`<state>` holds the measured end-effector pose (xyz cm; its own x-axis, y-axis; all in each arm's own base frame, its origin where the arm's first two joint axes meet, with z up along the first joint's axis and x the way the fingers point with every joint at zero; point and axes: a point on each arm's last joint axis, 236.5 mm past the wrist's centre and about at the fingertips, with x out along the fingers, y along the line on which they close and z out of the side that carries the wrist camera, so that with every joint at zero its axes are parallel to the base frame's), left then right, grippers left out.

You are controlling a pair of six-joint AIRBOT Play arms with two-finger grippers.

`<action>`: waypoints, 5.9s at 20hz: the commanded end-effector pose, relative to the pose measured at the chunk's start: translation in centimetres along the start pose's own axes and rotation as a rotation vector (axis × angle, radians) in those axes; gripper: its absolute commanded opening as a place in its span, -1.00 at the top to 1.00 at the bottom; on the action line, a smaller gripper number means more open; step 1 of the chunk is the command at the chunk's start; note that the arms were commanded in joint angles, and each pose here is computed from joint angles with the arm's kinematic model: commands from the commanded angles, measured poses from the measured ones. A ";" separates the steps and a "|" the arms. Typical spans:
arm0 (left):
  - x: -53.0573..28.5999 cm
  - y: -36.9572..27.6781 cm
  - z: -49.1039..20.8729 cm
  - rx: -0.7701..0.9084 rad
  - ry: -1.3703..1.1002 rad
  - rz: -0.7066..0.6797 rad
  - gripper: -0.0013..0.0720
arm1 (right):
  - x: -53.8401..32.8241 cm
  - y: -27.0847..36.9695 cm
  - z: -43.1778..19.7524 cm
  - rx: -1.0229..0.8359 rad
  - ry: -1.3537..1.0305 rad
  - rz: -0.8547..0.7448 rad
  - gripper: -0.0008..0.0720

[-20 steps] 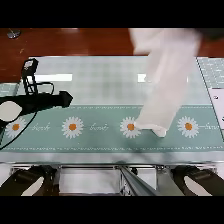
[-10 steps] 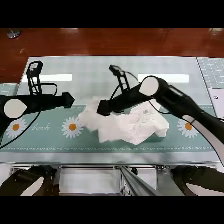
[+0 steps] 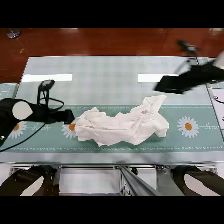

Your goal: Fold the shirts.

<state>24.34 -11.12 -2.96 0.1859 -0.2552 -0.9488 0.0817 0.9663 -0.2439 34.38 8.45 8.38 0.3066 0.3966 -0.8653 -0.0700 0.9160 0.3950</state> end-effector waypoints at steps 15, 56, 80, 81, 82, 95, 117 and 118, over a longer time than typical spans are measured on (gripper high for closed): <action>9.3 -8.1 -5.3 -0.229 0.060 -0.397 -0.62 | 6.3 -7.9 -19.2 0.598 0.151 0.087 -0.62; -49.2 -14.3 12.0 0.349 -1.354 -0.467 0.90 | -36.0 18.0 0.5 -0.478 -0.870 0.107 0.89; -13.5 -6.0 21.6 0.000 -0.623 -0.367 0.90 | 2.7 1.9 3.6 0.178 -0.162 0.425 0.89; -11.7 -6.4 22.0 -0.005 -0.598 -0.369 0.90 | 3.8 1.7 5.1 0.208 -0.136 0.462 0.89; -10.2 -6.9 22.1 -0.005 -0.573 -0.370 0.90 | 4.9 1.7 6.6 0.242 -0.109 0.507 0.89; -2.8 3.3 8.5 -0.149 0.011 -0.278 -0.94 | -3.2 -16.1 1.6 0.381 0.051 0.021 -0.73; 5.2 -1.3 2.8 -0.429 -0.118 -0.471 0.90 | 5.8 -16.0 -15.3 0.683 0.109 0.038 -0.71; 4.9 -1.5 3.0 -0.423 -0.119 -0.478 0.90 | 6.3 -15.9 -15.2 0.690 0.115 0.060 -0.71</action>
<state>27.32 -13.47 -7.54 0.3194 -0.6316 -0.7064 -0.2331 0.6702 -0.7046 23.22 -3.32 -7.00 0.2509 0.4403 -0.8621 0.5385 0.6766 0.5023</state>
